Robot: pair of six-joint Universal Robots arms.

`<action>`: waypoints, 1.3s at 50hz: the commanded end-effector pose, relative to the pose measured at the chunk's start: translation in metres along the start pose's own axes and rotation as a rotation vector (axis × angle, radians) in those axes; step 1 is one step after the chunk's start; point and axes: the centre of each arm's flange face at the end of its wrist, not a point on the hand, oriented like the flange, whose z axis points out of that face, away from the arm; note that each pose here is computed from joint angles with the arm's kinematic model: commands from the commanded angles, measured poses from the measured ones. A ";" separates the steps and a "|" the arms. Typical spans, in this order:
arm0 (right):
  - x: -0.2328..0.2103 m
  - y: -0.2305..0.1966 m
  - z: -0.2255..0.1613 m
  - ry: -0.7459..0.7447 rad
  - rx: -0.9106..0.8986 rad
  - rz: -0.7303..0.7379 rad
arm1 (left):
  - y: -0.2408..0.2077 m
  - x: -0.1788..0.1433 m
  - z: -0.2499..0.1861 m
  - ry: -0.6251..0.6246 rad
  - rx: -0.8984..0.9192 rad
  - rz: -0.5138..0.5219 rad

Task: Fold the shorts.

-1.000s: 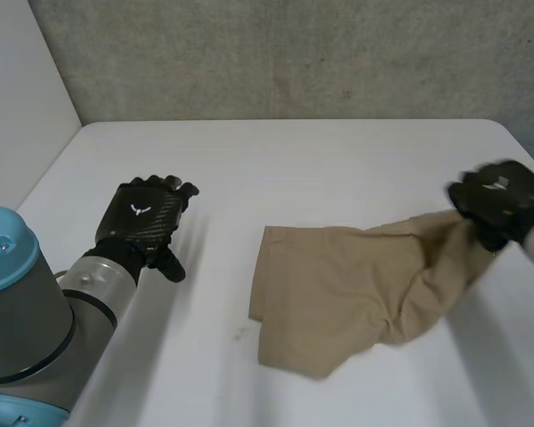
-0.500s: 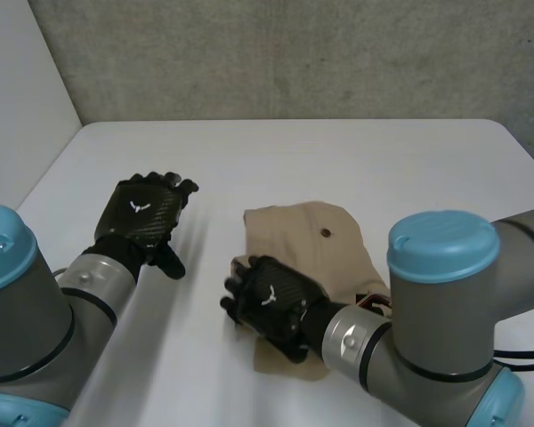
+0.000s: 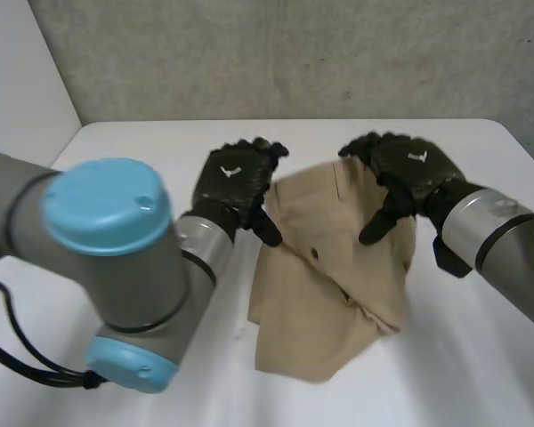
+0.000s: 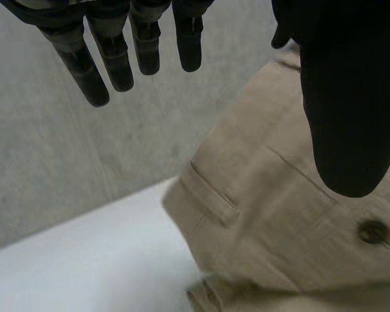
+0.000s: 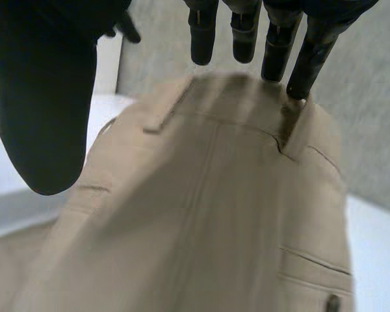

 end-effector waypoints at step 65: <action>0.054 0.033 -0.028 0.152 -0.131 -0.051 | 0.058 0.023 0.038 0.138 -0.217 0.081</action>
